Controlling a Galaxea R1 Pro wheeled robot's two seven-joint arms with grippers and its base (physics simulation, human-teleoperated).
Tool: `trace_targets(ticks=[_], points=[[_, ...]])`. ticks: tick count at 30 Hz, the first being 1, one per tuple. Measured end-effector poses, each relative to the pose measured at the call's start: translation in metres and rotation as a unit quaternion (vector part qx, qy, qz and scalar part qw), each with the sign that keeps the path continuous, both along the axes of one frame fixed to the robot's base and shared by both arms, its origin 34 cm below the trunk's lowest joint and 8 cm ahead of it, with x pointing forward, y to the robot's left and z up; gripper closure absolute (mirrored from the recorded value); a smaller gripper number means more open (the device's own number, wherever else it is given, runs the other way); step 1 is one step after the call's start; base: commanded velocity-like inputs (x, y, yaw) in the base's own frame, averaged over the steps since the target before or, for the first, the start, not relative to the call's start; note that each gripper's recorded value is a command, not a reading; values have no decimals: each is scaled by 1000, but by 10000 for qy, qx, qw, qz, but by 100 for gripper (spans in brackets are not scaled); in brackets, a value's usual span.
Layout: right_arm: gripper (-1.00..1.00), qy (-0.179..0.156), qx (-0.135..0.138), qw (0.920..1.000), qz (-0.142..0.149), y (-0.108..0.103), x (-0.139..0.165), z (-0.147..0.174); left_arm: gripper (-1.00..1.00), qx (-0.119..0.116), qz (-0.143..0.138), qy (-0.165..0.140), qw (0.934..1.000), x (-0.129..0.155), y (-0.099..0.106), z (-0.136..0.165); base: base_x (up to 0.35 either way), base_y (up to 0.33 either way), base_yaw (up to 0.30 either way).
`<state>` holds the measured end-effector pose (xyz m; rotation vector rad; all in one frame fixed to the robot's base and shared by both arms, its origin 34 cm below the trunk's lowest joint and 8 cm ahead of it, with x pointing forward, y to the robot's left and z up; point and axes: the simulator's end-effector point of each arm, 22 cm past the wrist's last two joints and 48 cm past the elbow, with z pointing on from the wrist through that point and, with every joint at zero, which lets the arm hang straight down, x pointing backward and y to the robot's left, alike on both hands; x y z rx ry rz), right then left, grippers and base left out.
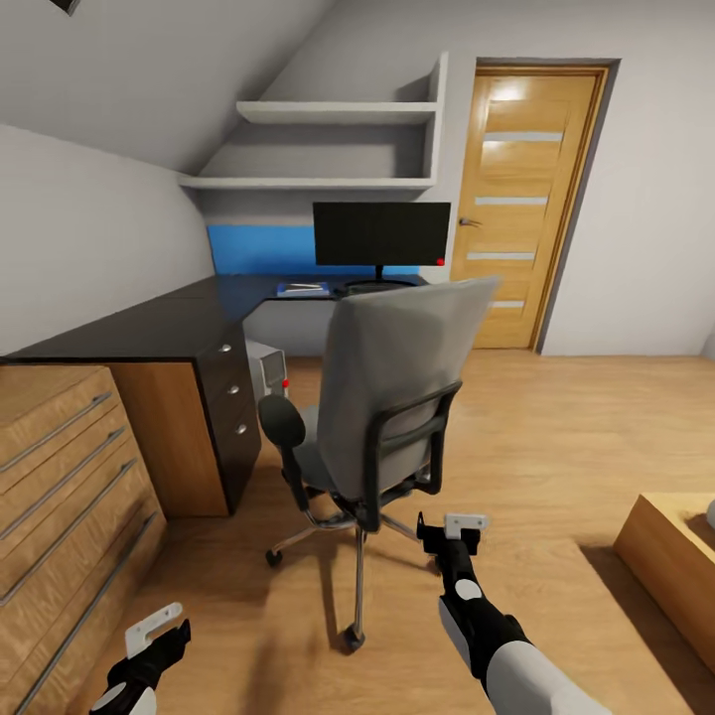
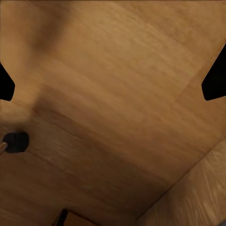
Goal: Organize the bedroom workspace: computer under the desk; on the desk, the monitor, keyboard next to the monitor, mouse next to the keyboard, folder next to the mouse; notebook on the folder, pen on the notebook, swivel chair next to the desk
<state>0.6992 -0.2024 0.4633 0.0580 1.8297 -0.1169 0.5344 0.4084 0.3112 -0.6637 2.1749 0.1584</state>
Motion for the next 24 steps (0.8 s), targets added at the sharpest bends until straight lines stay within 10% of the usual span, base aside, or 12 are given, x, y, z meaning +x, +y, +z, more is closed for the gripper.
trace_targets(ticks=[24], points=[[-100,87,8,10000,2,0,-2,-10,-100,187,81,-272,9994,2,6,4,114,-6,76]])
